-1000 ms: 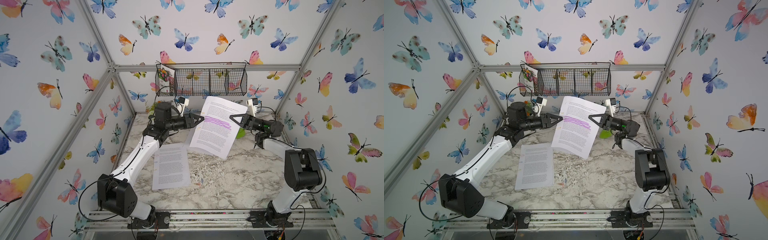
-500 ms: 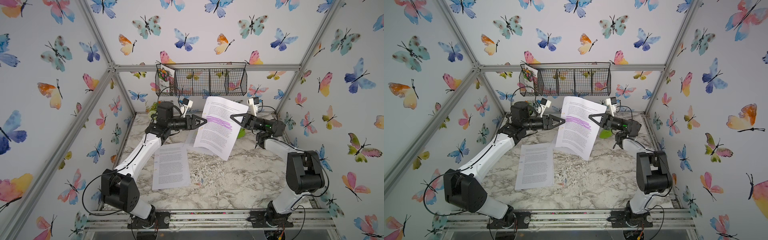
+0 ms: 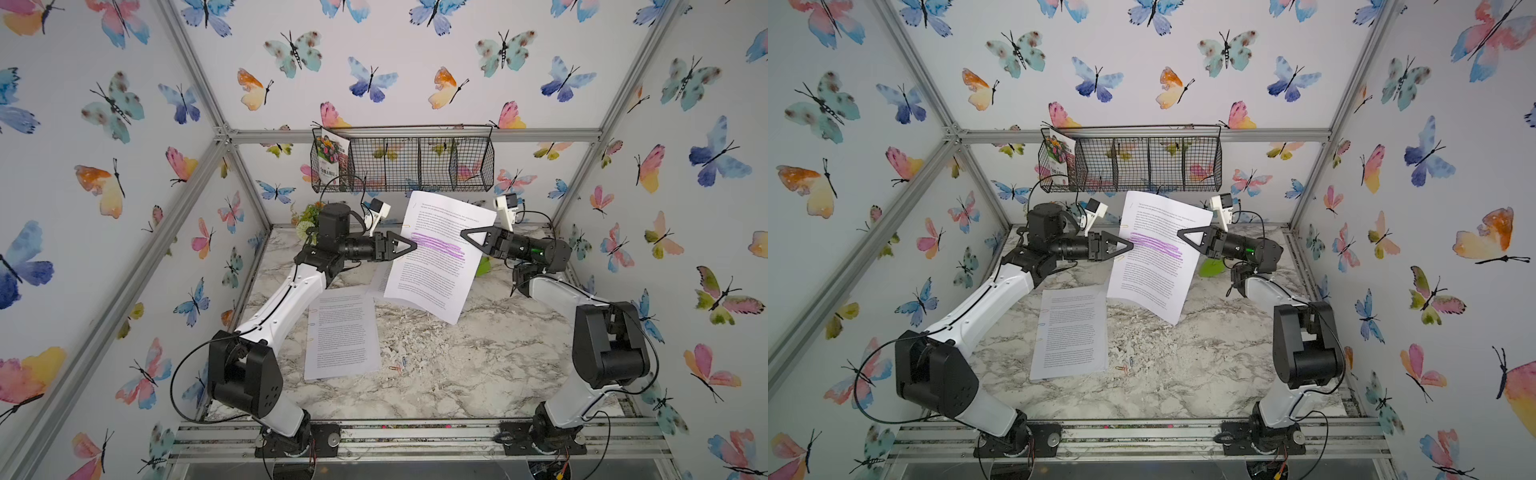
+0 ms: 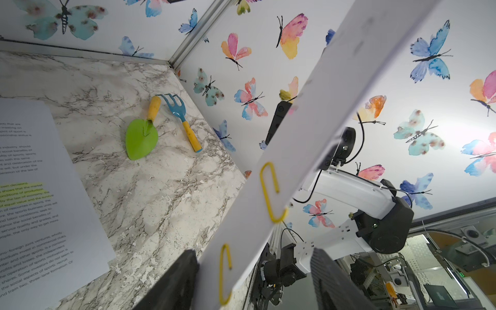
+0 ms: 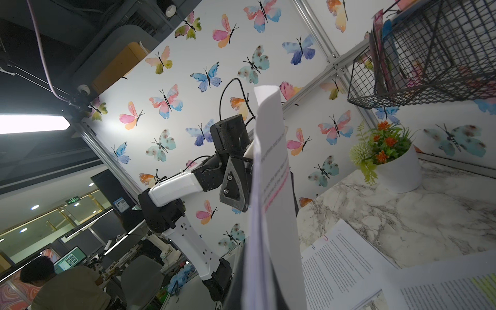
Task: Unclip the paperclips from the documents
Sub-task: Pick up the document from the center of the board.
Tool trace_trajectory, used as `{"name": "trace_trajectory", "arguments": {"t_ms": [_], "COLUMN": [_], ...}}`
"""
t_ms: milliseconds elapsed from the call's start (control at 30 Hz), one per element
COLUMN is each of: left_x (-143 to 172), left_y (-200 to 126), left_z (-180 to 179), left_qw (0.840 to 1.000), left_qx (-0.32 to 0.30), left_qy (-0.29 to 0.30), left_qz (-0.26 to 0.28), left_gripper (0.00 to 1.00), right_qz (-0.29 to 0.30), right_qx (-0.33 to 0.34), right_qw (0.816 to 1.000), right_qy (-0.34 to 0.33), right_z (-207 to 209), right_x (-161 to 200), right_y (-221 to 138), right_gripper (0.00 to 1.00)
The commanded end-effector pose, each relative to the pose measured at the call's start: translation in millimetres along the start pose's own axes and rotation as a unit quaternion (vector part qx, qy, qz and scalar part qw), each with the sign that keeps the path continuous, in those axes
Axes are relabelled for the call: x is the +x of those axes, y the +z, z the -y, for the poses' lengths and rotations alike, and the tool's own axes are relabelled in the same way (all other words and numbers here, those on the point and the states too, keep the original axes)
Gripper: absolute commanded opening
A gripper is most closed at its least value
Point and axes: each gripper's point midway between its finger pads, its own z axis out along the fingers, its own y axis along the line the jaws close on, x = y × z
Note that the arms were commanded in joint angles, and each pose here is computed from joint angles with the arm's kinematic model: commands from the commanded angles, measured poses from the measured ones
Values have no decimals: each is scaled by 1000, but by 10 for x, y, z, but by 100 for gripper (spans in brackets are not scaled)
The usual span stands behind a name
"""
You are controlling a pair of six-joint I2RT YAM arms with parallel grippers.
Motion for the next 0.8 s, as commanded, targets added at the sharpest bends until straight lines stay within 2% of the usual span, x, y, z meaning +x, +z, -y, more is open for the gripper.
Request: {"name": "trace_trajectory", "arguments": {"t_ms": [0, 100, 133, 167, 233, 400, 467, 633, 767], "left_x": [1, 10, 7, 4, 1, -90, -130, -228, -285], "left_y": [36, 45, 45, 42, 45, 14, -12, -80, -136], "left_z": [111, 130, 141, 153, 178, 317, 361, 508, 602], "left_qw": [999, 999, 999, 999, 998, 997, 997, 993, 989], "left_qx": [29, 33, 35, 38, 46, 71, 75, 103, 128], "left_qy": [20, 22, 23, 23, 18, 14, 11, 3, -9], "left_qz": [-20, -24, -24, -25, -29, -8, 11, 49, 78], "left_gripper": [43, 9, 2, 0, 0, 0, 0, 0, 0], "right_qz": [-8, -7, -7, -7, -5, 9, 21, 29, 29], "right_qx": [-18, -17, -17, -17, -14, 4, 9, 10, 12], "right_qw": [999, 999, 999, 999, 999, 999, 999, 999, 999], "right_qy": [-33, -34, -36, -38, -40, -47, -47, -39, -34], "right_z": [-275, -279, -282, -281, -269, -214, -201, -177, -153], "right_x": [-78, -94, -101, -112, -137, -187, -189, -79, 5], "right_y": [53, 57, 60, 63, 70, 75, 76, 132, 154], "right_gripper": [2, 2, 2, 2, 3, 32, 39, 51, 52]}}
